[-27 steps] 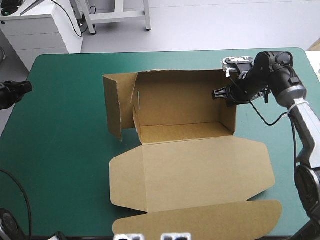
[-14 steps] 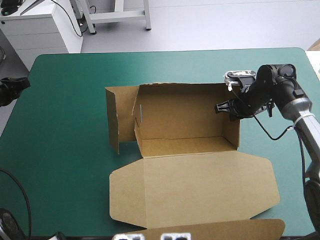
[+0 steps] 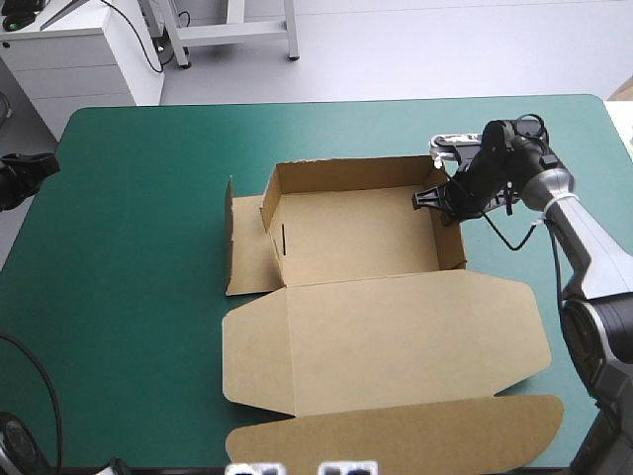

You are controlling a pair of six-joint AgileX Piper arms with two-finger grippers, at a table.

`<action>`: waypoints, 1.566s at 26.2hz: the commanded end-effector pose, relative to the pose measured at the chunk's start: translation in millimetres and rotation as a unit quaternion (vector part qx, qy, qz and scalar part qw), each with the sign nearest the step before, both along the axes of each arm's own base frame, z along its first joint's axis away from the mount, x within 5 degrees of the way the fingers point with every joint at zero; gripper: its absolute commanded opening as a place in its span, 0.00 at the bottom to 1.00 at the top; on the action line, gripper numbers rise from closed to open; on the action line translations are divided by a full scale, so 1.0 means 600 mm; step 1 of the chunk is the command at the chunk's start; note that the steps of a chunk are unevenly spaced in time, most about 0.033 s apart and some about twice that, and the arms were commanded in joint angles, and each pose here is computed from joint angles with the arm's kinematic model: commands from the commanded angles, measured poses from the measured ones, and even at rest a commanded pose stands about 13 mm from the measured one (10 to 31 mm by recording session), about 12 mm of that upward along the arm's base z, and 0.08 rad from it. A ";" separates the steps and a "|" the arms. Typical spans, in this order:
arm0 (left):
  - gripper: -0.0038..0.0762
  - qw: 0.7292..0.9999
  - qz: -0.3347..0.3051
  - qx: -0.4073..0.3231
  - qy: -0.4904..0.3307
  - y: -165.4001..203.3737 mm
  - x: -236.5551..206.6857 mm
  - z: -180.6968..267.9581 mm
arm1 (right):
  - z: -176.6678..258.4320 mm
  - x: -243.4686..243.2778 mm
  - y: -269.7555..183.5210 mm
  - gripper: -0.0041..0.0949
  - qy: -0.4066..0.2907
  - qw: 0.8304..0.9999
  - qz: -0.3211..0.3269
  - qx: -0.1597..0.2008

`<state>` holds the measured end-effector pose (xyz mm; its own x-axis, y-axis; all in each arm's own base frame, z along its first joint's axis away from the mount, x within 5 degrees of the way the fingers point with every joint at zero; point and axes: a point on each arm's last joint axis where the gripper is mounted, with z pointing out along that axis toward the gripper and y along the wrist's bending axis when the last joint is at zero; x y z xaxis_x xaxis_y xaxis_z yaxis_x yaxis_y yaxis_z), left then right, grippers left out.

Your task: Fold the box

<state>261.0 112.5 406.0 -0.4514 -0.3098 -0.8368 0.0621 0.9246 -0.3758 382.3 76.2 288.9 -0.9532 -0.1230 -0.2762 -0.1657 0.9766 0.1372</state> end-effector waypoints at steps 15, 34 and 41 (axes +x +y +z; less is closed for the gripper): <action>0.06 0.999 0.001 -0.019 -0.043 -0.012 -0.008 0.034 | 0.060 0.045 0.007 0.51 -0.040 0.999 -0.017 0.019; 0.06 0.999 -0.016 -0.022 -0.027 -0.014 -0.006 0.026 | 0.198 -0.039 -0.001 0.76 -0.136 0.989 -0.029 0.053; 0.06 0.999 -0.023 -0.025 -0.025 -0.016 -0.007 0.026 | 0.167 -0.043 -0.002 0.76 -0.104 0.993 -0.031 0.047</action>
<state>261.3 109.5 401.1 -0.4982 -0.3074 -0.8107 0.0945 0.9102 -0.4032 371.6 76.4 375.7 -0.8904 -0.0241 -0.4546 -0.1251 0.9731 0.1933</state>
